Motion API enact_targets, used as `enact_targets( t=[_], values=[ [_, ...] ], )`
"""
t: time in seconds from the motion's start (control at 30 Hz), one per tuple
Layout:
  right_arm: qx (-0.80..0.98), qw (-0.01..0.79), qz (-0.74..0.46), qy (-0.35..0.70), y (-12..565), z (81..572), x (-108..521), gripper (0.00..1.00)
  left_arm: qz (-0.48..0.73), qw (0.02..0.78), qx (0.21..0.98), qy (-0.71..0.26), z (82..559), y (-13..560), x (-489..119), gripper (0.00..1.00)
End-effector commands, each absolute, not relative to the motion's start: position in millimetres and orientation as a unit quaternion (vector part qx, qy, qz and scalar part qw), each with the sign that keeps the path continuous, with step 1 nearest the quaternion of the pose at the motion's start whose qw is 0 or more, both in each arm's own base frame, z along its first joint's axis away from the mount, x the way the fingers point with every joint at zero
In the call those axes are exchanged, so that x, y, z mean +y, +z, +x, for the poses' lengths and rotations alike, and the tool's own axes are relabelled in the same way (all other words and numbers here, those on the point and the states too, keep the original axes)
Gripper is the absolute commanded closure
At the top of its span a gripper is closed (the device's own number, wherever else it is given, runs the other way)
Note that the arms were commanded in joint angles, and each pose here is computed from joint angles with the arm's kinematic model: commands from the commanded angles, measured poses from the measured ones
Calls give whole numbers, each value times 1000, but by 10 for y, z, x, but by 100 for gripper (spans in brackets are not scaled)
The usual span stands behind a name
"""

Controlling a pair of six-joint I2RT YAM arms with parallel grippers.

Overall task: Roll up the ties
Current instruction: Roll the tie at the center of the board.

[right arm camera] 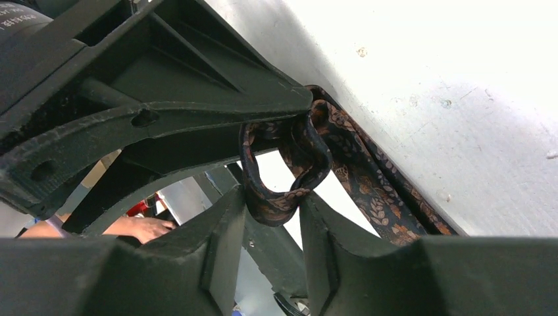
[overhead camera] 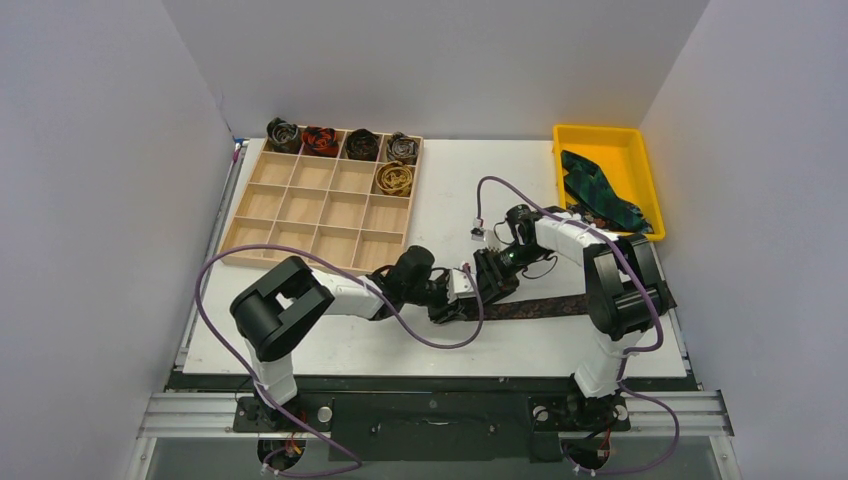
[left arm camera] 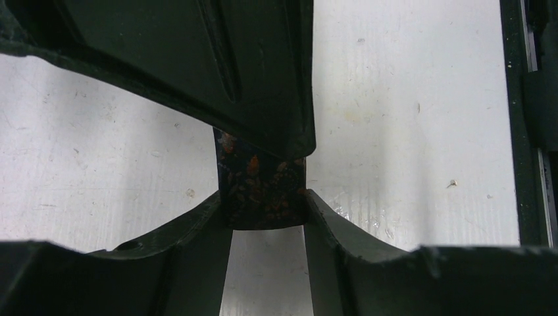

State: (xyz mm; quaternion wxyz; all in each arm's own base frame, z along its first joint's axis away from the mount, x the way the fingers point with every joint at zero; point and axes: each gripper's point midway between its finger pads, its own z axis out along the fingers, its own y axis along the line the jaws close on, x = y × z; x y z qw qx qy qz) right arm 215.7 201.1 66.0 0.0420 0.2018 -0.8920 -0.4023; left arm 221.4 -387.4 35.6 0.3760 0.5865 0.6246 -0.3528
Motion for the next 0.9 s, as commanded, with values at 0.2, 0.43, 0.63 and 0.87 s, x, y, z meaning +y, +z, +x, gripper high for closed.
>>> enact_targets(
  t=[0.2,0.43,0.63,0.87],
  values=[
    [-885,38,213,-413,663,2211,2035,94,576,395,615,-367,2291,513,-4035,39],
    [-881,45,215,-419,645,2165,2022,96,561,404,620,-371,2355,513,-4169,29],
    [-879,47,216,-423,664,2151,2000,91,577,378,627,-362,2311,368,-4123,52],
    [-893,37,199,-402,616,2256,1848,75,602,349,636,-334,2202,155,-3869,62]
  ],
)
